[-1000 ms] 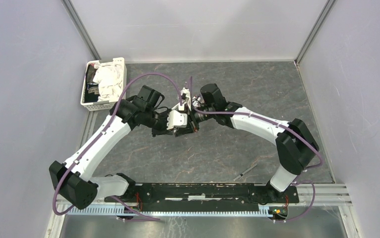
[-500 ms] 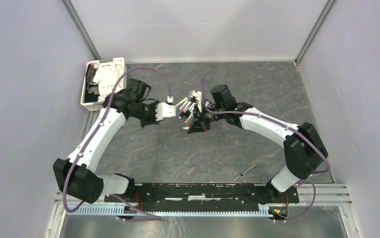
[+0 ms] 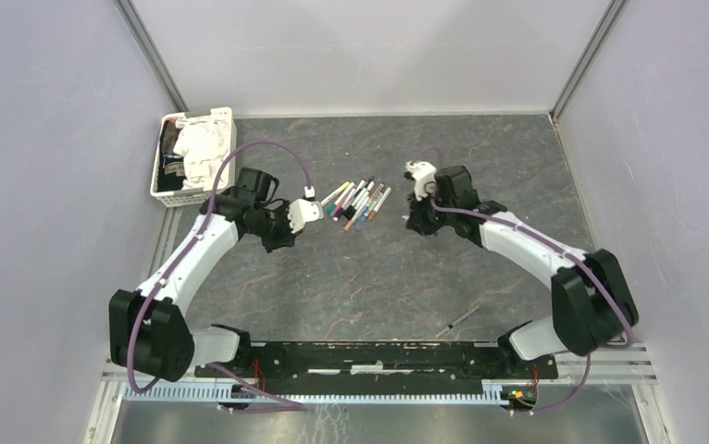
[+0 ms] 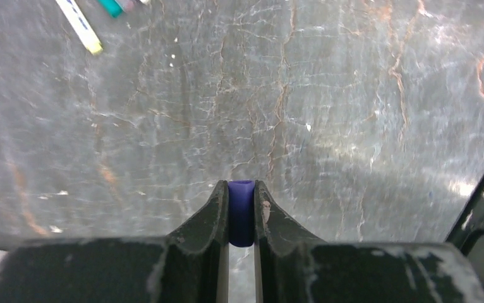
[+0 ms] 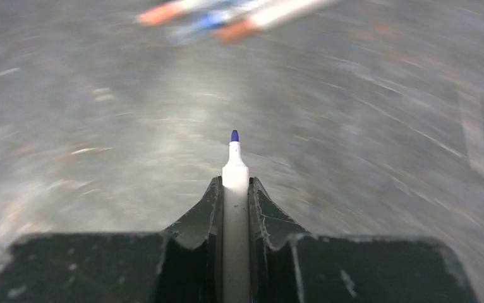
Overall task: Open the pen caps
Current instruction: Open the pen cap from the pen, then place the pen at the center of the board, then place the pen cap at the center of the board, then pick up the pen from the center of the board.
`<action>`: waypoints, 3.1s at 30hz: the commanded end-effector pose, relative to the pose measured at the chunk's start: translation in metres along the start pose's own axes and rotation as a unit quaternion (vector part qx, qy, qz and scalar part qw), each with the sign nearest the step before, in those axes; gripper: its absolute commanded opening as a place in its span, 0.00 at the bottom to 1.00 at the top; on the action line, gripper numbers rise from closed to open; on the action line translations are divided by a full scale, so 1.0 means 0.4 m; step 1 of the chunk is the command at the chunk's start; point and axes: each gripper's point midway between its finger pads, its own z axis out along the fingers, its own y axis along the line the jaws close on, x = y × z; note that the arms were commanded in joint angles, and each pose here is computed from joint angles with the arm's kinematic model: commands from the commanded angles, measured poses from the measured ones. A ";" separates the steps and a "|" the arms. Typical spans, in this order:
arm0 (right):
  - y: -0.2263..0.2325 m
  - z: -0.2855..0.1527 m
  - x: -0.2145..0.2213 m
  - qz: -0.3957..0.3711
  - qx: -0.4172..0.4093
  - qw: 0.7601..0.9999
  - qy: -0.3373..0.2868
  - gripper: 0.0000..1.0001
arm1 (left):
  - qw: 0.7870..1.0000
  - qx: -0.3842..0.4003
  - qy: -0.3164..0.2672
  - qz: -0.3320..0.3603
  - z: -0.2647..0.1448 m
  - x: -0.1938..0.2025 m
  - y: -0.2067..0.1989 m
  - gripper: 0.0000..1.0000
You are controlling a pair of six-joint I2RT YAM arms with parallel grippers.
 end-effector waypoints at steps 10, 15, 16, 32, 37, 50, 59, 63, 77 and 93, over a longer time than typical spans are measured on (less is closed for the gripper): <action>-0.345 -0.130 0.098 0.060 0.406 0.910 -0.062 0.00 | 0.970 -0.143 -0.040 -0.191 0.157 0.051 0.173 0.10; -0.369 -0.116 0.126 0.081 0.403 0.910 -0.060 0.01 | 0.968 -0.142 -0.019 -0.205 0.200 0.095 0.167 0.14; -0.370 -0.110 0.128 0.083 0.399 0.911 -0.062 0.02 | 0.968 -0.143 -0.015 -0.208 0.205 0.102 0.168 0.14; -0.410 -0.041 0.184 0.120 0.330 0.936 -0.025 0.18 | 0.967 -0.126 -0.004 -0.222 0.222 0.122 0.153 0.41; -0.410 -0.042 0.204 0.127 0.330 0.935 -0.010 0.26 | 0.968 -0.120 -0.008 -0.221 0.213 0.112 0.149 0.54; -0.397 -0.067 0.227 0.153 0.339 0.928 0.000 0.43 | 0.959 -0.147 -0.087 -0.226 0.043 -0.005 0.231 0.87; -0.357 -0.098 0.048 0.143 0.330 0.930 -0.077 0.48 | 0.941 -0.203 -0.123 -0.242 -0.149 -0.075 0.308 1.00; -0.294 -0.043 -0.043 0.139 0.322 0.934 -0.072 0.56 | 0.924 -0.247 -0.129 -0.261 -0.225 -0.083 0.336 1.00; -0.238 0.235 -0.148 0.181 0.317 0.930 -0.033 0.50 | 0.936 -0.207 -0.123 -0.258 -0.233 -0.073 0.277 1.00; -0.241 0.266 -0.194 0.203 0.306 0.928 -0.063 0.44 | 0.947 -0.137 -0.144 -0.253 -0.203 -0.098 0.213 1.00</action>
